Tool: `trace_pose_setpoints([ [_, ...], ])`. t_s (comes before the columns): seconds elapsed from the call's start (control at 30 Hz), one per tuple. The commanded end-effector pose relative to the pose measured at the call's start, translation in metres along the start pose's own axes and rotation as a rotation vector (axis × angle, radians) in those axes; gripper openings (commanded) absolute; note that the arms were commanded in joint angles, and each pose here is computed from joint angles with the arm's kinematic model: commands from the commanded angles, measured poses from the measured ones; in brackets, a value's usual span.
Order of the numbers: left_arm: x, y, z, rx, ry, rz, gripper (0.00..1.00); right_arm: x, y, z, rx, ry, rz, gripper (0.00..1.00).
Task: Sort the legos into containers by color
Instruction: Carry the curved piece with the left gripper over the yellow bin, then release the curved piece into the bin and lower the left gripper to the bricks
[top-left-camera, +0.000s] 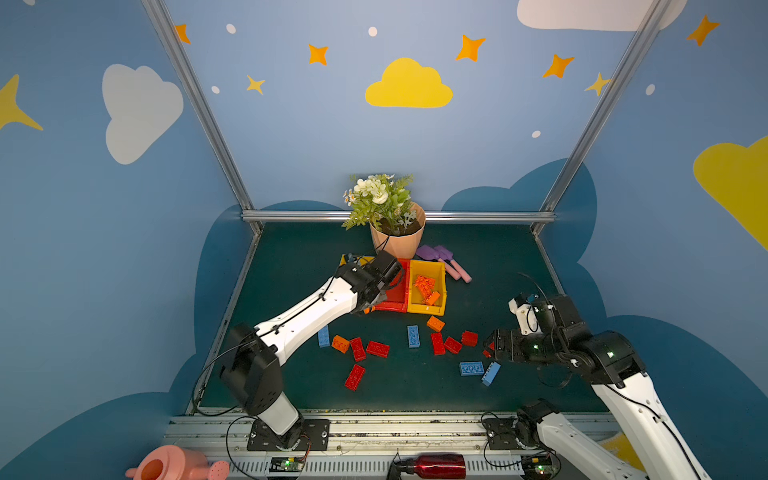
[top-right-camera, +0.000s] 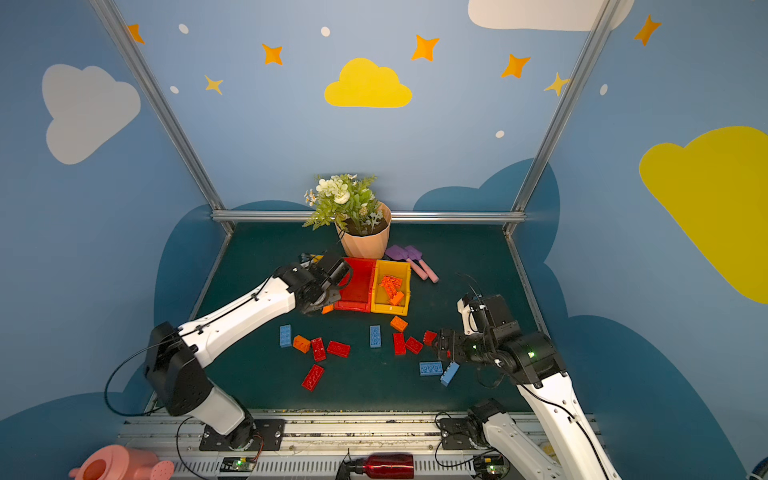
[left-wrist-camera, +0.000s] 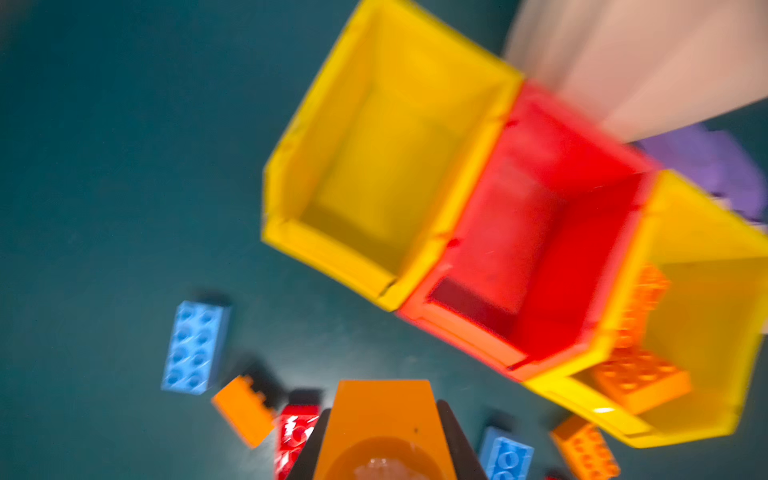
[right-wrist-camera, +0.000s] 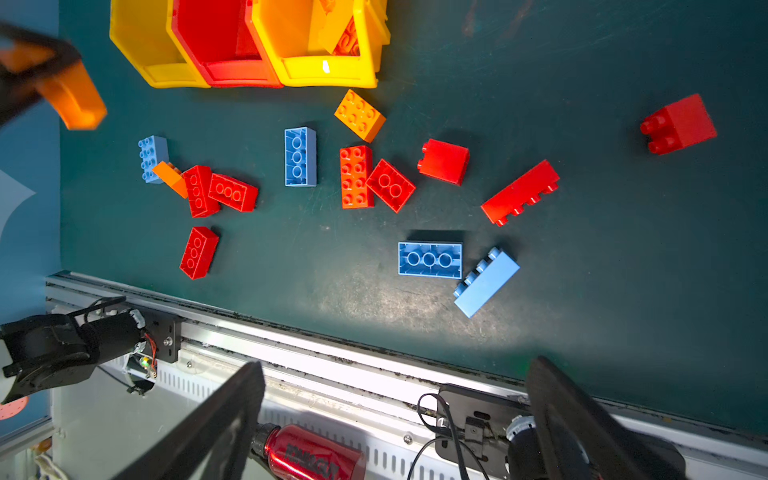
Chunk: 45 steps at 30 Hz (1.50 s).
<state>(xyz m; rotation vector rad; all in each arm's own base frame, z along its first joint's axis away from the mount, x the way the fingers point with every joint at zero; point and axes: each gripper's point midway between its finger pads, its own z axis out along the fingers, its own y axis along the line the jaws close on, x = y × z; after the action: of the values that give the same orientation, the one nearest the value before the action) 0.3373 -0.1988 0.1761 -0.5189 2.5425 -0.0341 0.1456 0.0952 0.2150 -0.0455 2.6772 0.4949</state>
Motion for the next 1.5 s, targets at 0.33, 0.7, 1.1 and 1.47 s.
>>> trace_pose_setpoints([
  [0.33,-0.004,-0.177,0.040,0.214,0.019,0.362,0.24,0.015,-0.022,-0.024,0.098,-0.027,0.067,0.96],
  [0.7,-0.004,-0.223,0.081,0.287,0.011,0.365,0.26,0.013,-0.030,-0.035,0.151,-0.043,0.094,0.96],
  [1.1,-0.026,-0.215,0.041,0.334,0.002,0.309,0.82,-0.005,-0.023,-0.023,0.144,-0.039,0.066,0.96],
  [1.47,-0.018,-0.049,-0.012,0.063,-0.084,0.070,0.89,-0.023,0.005,0.008,0.014,-0.001,0.025,0.96],
])
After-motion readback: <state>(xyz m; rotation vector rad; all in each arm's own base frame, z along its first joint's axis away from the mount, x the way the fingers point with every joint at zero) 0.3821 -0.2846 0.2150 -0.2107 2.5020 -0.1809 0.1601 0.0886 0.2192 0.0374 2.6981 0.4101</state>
